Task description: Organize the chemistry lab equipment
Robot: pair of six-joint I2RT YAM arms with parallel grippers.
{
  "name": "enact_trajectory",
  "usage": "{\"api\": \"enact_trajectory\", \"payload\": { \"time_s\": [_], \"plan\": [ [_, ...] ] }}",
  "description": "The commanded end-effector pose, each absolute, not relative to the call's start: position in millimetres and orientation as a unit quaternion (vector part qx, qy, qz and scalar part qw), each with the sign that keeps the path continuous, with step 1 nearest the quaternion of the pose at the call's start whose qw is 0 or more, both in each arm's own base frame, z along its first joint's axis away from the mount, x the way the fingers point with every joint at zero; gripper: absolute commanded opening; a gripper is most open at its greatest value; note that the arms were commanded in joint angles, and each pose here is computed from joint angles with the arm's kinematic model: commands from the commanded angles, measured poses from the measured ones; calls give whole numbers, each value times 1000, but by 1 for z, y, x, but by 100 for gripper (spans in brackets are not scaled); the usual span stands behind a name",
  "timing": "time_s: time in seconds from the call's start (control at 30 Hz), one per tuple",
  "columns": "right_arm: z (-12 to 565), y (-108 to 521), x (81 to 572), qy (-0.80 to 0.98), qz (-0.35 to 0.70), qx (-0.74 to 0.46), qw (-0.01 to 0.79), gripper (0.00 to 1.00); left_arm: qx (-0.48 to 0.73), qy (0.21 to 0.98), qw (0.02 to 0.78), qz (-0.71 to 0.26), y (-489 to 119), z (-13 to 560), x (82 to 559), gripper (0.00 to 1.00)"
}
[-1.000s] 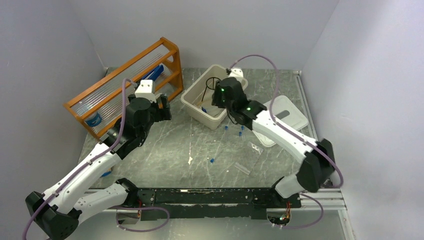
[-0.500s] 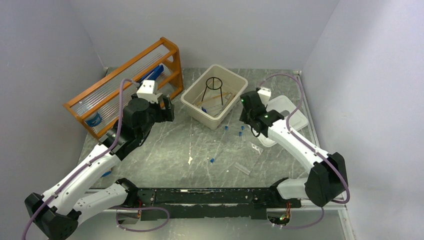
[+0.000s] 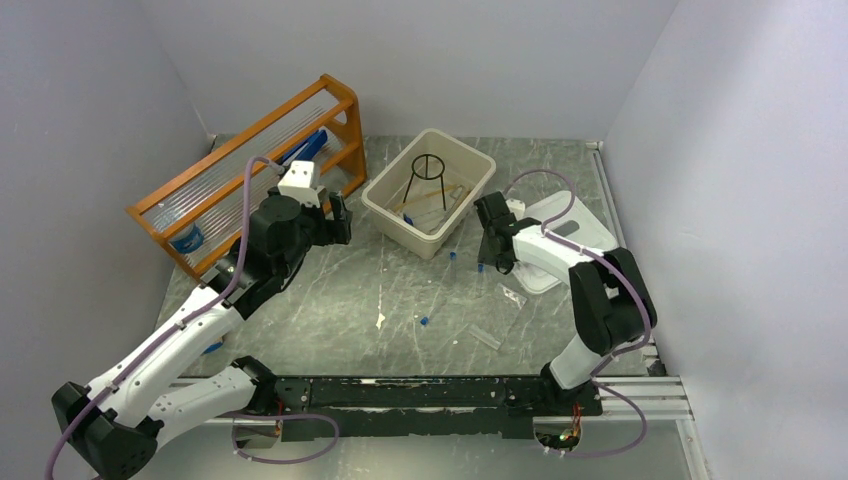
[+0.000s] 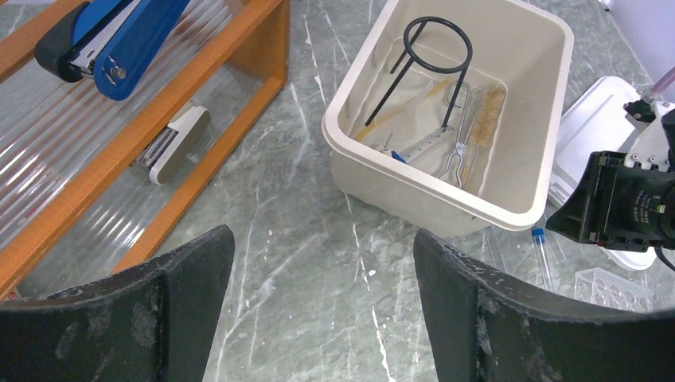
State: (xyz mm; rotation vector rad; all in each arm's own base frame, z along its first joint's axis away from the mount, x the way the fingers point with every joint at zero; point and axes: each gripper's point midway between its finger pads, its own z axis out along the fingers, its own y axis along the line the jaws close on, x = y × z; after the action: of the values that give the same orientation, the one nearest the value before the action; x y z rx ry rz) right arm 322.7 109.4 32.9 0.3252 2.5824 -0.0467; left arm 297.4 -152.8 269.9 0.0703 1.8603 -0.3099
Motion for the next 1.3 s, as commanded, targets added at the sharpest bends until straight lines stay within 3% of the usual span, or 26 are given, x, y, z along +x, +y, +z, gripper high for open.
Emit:
{"api": "enact_trajectory", "payload": {
  "time_s": [0.0, 0.2, 0.6, 0.8, 1.03, 1.27],
  "plan": [
    [34, 112, 333, 954, -8, 117, 276, 36, 24, 789, 598, -137, -153, 275, 302, 87],
    [24, 111, 331, 957, -15, 112, 266, 28, 24, 792, 595, -133, -153, 274, 303, 86],
    [6, 110, 331, 960, -25, 108, 257, 27, 25, 795, 591, -133, -154, 271, 303, 86],
    [4, 106, 331, 956, -28, 118, 269, 6, 29, 795, 589, -142, -158, 270, 303, 87],
    [79, 113, 344, 909, 50, 127, 394, 2, 78, 783, 579, -212, -189, 271, 296, 87],
    [157, 131, 332, 863, 159, 126, 463, 3, 124, 738, 530, -399, -257, 286, 273, 93]
  ]
}}
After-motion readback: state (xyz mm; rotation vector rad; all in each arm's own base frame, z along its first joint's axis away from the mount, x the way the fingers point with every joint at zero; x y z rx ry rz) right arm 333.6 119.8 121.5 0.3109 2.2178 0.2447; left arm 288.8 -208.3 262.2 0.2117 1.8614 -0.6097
